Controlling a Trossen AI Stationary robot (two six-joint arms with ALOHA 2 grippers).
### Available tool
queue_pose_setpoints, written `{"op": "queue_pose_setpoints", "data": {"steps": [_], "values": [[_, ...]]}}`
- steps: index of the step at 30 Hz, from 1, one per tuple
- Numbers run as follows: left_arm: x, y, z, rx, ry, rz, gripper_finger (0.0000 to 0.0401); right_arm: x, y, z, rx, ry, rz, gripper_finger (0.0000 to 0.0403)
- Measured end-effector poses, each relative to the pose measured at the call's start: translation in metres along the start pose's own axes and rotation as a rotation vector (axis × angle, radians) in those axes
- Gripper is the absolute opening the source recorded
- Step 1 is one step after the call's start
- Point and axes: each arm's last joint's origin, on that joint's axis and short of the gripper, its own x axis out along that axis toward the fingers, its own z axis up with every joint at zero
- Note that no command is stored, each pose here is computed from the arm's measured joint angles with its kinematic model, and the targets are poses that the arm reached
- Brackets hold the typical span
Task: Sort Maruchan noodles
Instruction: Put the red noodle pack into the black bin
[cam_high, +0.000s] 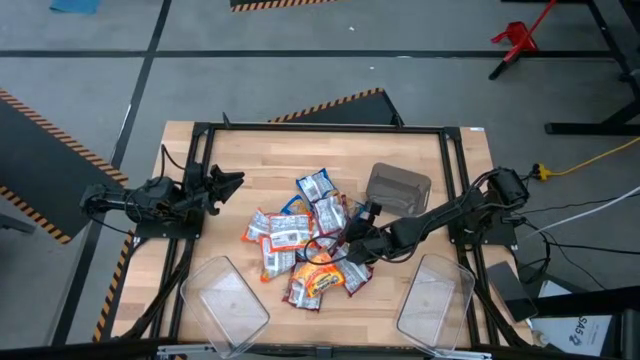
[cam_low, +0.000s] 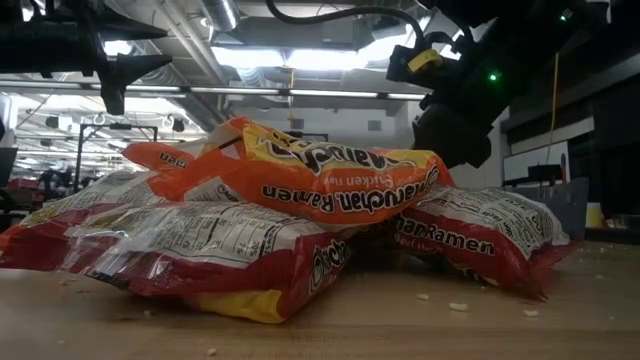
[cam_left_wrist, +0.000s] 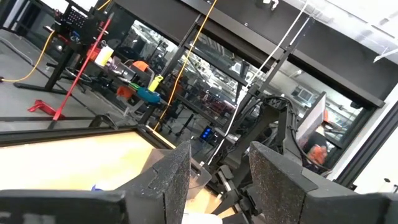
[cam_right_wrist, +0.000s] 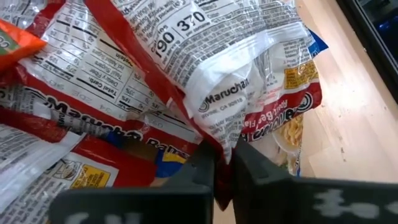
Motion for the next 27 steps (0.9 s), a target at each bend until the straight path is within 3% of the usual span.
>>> {"op": "queue_pose_setpoints", "data": {"steps": [6,16,23,27], "values": [[0.0,0.0,0.0,0.0,0.0,0.0,0.0158,-0.014,-0.002,0.023,0.009,0.003,0.006,0.0004],[0.0,0.0,0.0,0.002,0.002,0.004,0.0158,-0.055,-0.024,0.07,-0.057,0.044,-0.131,0.0001],[0.0,0.0,0.0,0.002,0.003,0.002,0.0158,-0.089,-0.054,0.092,-0.043,0.052,-0.259,0.0001],[0.0,0.0,0.0,0.003,0.004,0.004,0.0158,-0.116,-0.084,0.092,0.041,0.052,-0.322,0.0]]}}
